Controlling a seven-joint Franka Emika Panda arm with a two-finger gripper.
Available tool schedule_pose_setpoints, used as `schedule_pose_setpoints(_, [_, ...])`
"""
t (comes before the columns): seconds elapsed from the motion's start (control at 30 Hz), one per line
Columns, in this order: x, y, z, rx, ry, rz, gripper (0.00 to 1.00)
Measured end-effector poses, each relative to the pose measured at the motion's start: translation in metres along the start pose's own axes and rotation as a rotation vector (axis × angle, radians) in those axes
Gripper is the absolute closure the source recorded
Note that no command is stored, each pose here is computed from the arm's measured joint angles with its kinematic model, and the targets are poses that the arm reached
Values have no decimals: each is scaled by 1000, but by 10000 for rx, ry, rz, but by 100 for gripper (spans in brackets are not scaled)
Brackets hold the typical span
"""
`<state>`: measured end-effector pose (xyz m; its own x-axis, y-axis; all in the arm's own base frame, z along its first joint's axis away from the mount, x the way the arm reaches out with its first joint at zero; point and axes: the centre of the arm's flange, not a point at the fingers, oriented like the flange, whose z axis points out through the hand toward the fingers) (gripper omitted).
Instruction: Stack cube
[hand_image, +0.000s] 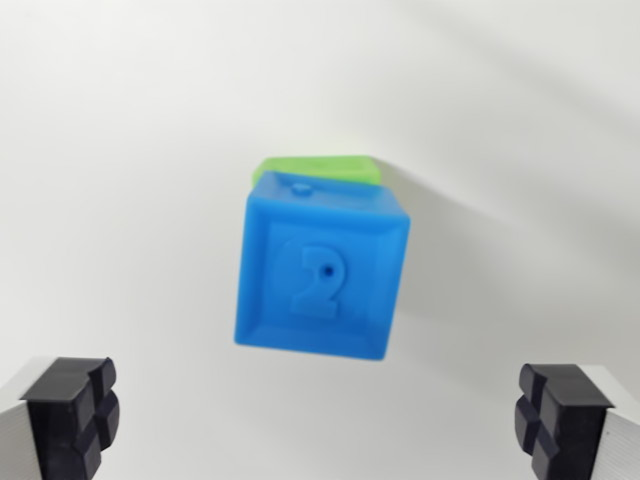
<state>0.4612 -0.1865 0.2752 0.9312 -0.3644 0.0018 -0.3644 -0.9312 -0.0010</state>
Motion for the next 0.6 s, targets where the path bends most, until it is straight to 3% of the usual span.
schedule_pose_setpoints(0.6, [1,0,-73,19,3,6,0])
